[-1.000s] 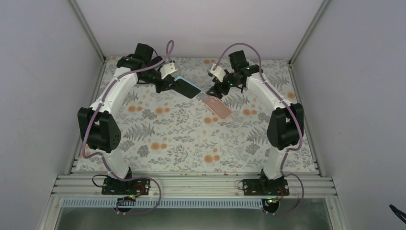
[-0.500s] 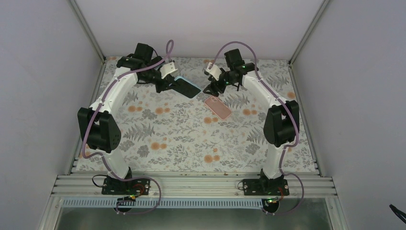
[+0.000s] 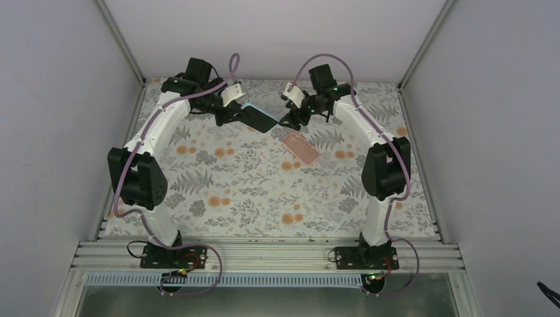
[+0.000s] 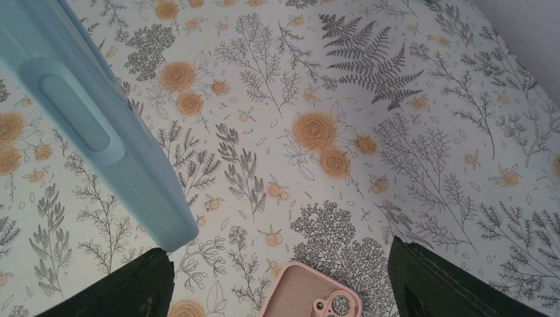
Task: Take the phone out of the phone case
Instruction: Remove the phone case from the phone.
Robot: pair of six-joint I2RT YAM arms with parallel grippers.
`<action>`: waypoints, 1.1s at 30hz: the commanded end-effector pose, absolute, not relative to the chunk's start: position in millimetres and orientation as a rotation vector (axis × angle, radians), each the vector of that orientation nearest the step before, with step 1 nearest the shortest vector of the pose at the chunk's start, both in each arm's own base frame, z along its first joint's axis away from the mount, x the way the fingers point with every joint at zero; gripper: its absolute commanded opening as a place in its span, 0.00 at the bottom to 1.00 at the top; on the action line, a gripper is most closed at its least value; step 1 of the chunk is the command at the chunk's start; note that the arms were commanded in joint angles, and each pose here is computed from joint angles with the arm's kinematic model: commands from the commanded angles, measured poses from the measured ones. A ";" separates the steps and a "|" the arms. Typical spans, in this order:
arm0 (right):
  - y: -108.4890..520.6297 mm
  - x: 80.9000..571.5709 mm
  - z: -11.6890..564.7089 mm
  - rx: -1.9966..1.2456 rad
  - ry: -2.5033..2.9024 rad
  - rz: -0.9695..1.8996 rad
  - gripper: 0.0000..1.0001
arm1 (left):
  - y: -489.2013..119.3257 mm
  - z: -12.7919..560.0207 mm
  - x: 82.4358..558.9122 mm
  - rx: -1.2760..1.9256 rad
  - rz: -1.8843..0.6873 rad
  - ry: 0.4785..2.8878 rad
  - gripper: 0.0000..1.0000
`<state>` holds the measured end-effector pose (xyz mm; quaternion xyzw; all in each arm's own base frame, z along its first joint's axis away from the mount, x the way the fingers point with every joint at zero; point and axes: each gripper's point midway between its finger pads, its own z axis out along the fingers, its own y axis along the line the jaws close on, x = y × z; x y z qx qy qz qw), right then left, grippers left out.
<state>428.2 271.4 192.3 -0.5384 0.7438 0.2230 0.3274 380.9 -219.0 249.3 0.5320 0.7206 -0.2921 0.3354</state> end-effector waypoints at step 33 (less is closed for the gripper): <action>297.9 501.4 211.0 -1.345 1.873 0.440 0.83 | -273.0 307.0 322.8 1.501 -1.054 1.616 0.02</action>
